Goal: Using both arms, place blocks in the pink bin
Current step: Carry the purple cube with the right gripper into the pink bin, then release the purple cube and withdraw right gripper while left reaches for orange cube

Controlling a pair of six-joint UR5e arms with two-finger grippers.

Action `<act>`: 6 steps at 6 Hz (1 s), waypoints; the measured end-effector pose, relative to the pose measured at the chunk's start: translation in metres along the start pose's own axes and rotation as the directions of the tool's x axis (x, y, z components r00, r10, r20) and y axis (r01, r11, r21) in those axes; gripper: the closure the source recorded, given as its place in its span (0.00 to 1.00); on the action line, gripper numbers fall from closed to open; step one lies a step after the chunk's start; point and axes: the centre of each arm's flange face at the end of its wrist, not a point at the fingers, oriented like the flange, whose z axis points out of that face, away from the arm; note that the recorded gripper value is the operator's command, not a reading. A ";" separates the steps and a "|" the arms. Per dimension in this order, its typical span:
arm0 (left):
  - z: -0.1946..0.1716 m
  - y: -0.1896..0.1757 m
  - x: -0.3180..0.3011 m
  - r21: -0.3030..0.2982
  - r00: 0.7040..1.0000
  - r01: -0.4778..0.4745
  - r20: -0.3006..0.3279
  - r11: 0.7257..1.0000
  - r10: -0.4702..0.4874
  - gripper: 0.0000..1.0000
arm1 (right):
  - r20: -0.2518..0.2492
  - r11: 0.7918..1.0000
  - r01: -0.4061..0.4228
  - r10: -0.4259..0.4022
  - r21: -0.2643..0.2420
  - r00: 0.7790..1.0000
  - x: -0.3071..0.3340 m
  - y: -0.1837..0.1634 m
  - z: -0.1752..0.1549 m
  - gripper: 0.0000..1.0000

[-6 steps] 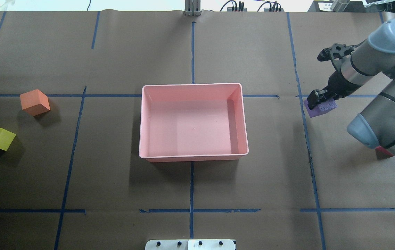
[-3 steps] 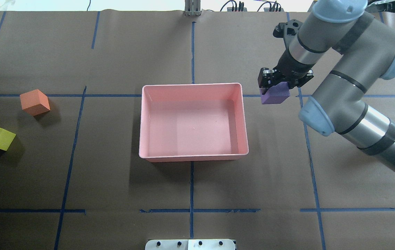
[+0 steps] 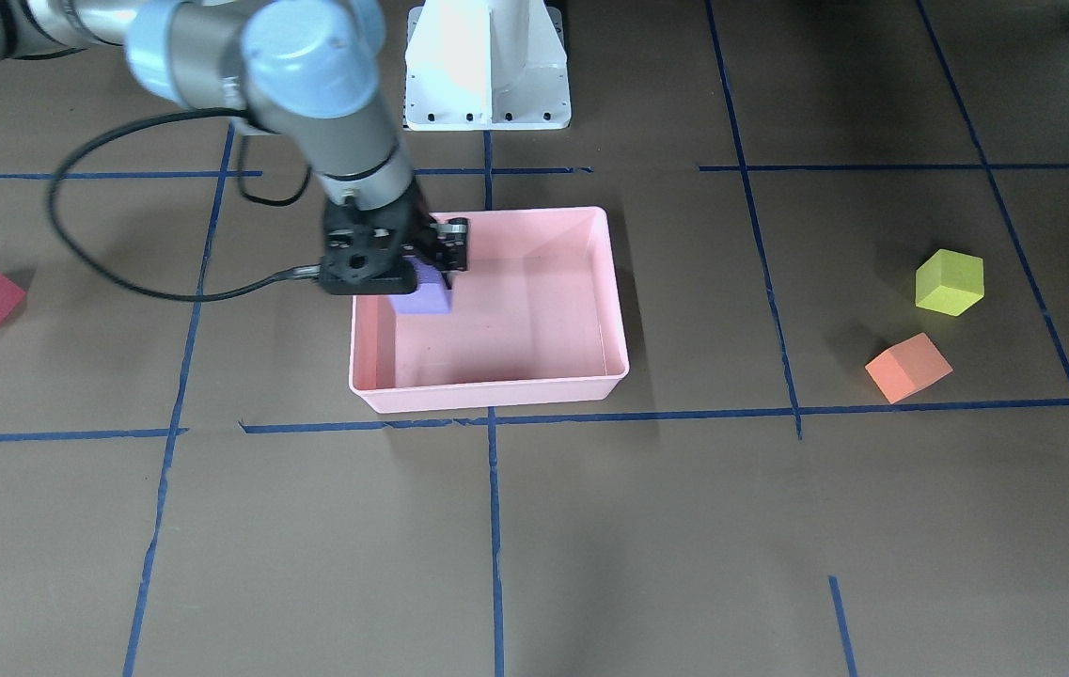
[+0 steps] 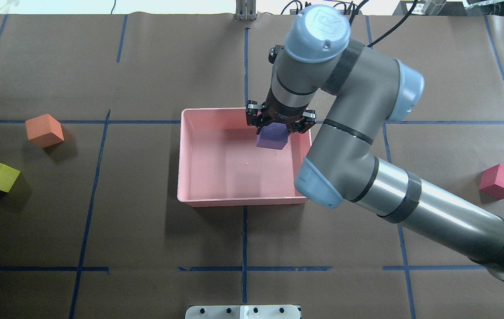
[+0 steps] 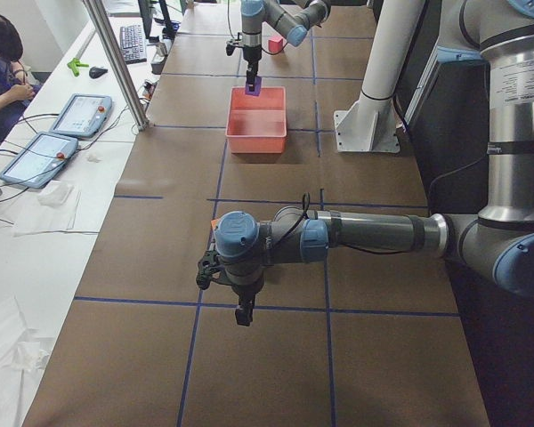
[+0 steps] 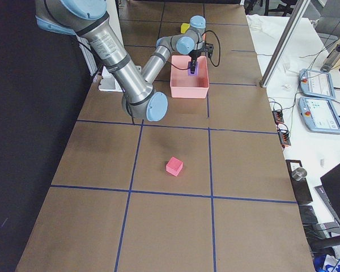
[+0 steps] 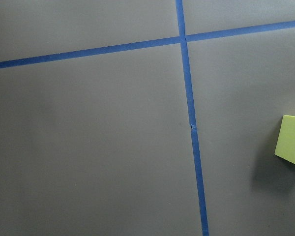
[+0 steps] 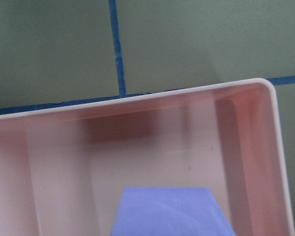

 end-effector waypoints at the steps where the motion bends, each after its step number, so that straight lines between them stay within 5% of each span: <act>1: 0.000 -0.001 0.002 0.000 1.000 -0.005 0.001 1.000 0.005 0.00 | -0.005 1.000 -0.015 0.015 0.016 1.000 -0.013 0.006 0.004 0.00; 2: -0.001 -0.008 0.007 0.003 1.000 -0.021 0.002 1.000 0.021 0.00 | -0.005 1.000 -0.018 0.018 0.022 1.000 -0.016 0.008 0.003 0.00; 5: -0.012 -0.080 0.051 0.133 0.983 -0.181 0.031 0.974 0.179 0.00 | -0.033 1.000 0.022 -0.022 0.020 0.999 0.011 -0.021 -0.015 0.00; 6: -0.007 -0.100 0.074 0.158 0.992 -0.126 0.013 0.979 0.126 0.00 | -0.045 0.998 0.068 -0.067 0.004 0.997 0.043 -0.046 -0.025 0.00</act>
